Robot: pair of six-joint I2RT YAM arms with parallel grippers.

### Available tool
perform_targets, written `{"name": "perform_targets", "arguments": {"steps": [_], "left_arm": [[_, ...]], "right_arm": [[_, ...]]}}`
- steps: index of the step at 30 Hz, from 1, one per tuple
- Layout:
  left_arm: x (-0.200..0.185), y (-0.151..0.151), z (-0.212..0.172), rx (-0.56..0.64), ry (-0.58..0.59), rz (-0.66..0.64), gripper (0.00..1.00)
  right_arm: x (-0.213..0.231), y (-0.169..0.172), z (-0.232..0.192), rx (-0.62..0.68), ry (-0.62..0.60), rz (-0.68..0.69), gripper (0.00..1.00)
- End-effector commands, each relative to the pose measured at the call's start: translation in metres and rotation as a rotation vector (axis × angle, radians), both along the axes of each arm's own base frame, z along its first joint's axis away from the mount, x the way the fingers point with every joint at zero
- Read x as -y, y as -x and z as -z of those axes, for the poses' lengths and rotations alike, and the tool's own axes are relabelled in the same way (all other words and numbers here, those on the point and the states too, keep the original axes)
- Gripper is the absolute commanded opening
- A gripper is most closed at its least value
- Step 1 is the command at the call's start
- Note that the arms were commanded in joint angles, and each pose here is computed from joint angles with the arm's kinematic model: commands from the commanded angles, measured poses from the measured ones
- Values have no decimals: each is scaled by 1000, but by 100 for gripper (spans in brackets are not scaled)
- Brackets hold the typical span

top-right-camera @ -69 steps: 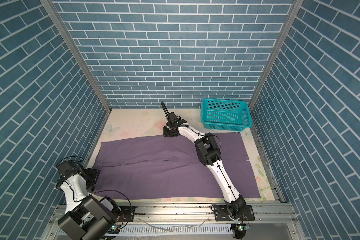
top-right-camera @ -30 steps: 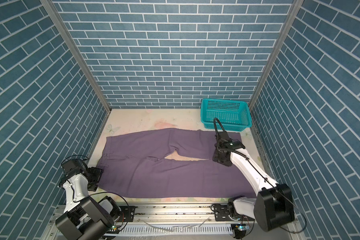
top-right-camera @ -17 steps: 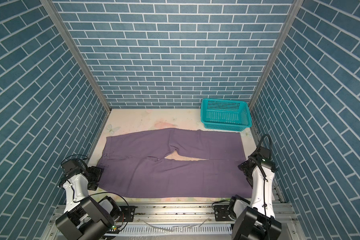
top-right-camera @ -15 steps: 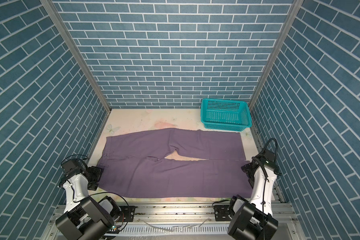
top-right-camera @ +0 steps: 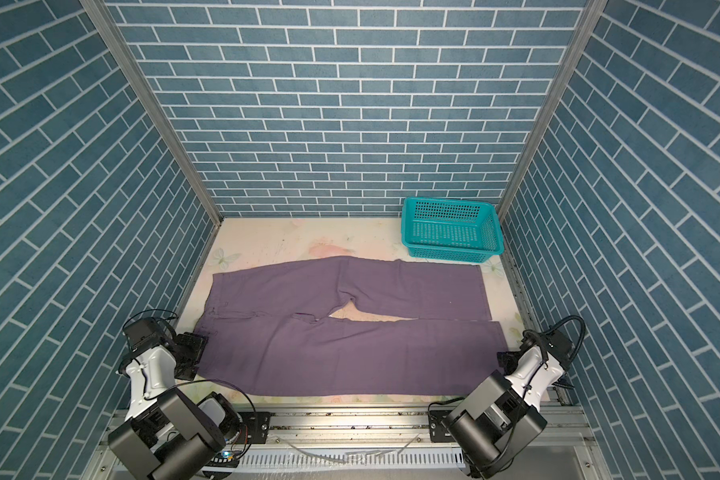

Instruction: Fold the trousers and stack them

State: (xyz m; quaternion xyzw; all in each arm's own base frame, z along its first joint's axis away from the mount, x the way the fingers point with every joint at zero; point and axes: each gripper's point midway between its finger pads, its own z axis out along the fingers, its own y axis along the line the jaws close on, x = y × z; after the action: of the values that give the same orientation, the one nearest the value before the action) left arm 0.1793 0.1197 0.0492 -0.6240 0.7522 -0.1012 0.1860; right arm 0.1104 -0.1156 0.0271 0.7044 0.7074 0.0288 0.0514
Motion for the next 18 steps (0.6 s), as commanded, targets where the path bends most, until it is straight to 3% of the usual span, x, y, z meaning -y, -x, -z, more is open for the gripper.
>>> {"name": "perform_targets", "arguments": {"steps": [1, 7, 8, 11, 12, 16, 18], "left_arm": [[4, 2, 6, -15, 14, 11, 70], [4, 4, 6, -16, 10, 8, 71], [4, 4, 5, -19, 8, 8, 70], [3, 4, 5, -18, 6, 6, 70], [3, 5, 5, -22, 5, 5, 70], [5, 7, 5, -30, 19, -1, 73], [7, 10, 5, -44, 29, -9, 80]], "right_arm": [[2, -1, 13, 19, -8, 68, 71], [2, -5, 27, 40, -28, 105, 53], [3, -6, 27, 41, -23, 106, 44], [4, -9, 26, 62, -23, 103, 5], [3, -10, 25, 69, -28, 100, 0], [-1, -20, 22, 124, -55, 87, 0], [-1, -26, 17, 162, -48, 74, 0]]}}
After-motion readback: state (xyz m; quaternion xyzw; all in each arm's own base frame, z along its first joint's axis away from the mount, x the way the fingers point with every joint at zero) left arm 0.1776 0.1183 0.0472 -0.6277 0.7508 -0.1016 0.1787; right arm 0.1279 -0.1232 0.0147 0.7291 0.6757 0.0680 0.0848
